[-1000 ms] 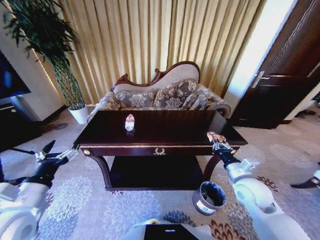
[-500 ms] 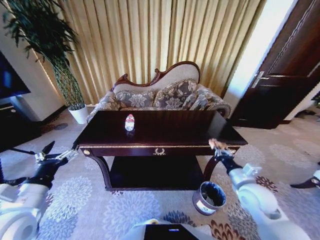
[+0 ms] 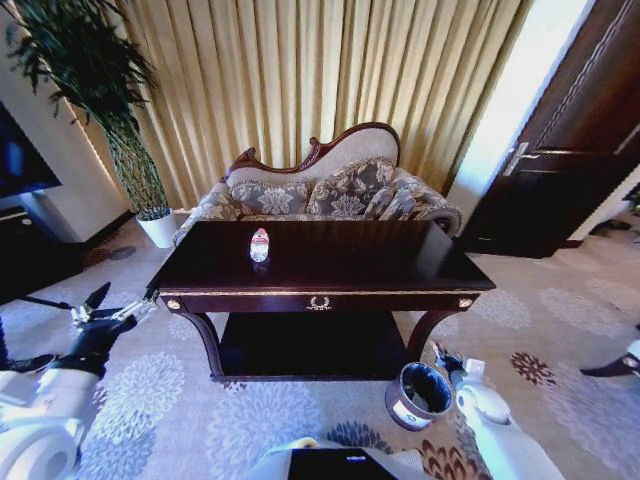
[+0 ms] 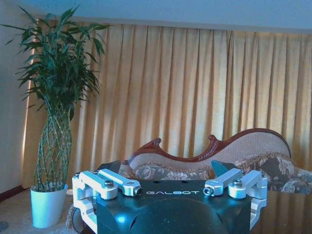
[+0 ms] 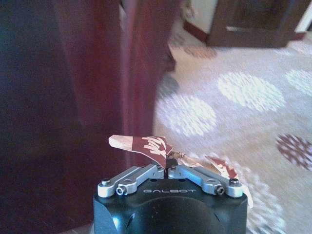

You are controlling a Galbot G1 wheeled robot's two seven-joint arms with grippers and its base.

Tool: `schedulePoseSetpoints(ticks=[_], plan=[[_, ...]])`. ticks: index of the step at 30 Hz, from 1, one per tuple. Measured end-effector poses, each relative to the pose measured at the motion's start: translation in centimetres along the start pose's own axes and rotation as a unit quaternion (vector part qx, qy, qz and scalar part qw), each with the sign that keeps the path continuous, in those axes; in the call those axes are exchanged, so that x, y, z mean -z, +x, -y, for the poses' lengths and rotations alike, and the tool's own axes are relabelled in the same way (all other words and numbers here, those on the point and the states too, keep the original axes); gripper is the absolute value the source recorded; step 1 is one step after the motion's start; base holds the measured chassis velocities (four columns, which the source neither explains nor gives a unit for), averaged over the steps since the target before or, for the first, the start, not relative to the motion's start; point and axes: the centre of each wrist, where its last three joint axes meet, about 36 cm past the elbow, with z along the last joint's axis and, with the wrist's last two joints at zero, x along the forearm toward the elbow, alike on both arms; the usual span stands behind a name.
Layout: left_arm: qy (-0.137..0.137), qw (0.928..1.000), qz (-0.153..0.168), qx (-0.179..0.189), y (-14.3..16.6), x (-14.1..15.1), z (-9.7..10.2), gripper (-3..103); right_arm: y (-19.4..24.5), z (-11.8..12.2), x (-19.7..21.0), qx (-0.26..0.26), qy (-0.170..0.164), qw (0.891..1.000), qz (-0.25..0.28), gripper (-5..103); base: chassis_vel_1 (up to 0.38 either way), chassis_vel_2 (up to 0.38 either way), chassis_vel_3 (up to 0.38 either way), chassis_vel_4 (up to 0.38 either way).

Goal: Move to the front of the table and place the trash on the table into the trash bin.

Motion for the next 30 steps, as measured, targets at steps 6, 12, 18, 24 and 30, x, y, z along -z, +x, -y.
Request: schedulePoseSetpoints(ticks=[6, 12, 18, 24, 30], plan=[[0.003, 1.0000, 0.006, 0.005, 0.2, 0.1, 0.1, 100, -2.2, 0.8, -3.6, -0.031, 0.010, 0.998, -0.055, 0, 0.000, 0.000, 0.000, 0.000], [0.008, 0.9999, 0.006, 0.010, 0.3, -0.1, 0.1, 100, -3.5, -0.4, -5.2, -0.042, 0.012, 0.996, -0.079, 0, 0.000, 0.000, 0.000, 0.000], [0.007, 0.9999, 0.006, 0.012, 0.4, -0.1, 0.1, 100, -3.9, -2.3, -5.5, -0.035, 0.011, 0.996, -0.080, 10, 0.000, 0.000, 0.000, 0.000], [0.008, 0.9999, 0.006, 0.014, 0.4, -0.1, 0.1, 100, -3.9, -2.7, -6.1, -0.034, 0.013, 0.996, -0.086, 31, 0.000, 0.000, 0.000, 0.000], [0.009, 0.9998, 0.006, 0.014, 0.5, -0.1, 0.1, 100, -3.9, -2.2, -6.2, -0.038, 0.014, 0.995, -0.089, 52, 0.000, 0.000, 0.000, 0.000]])
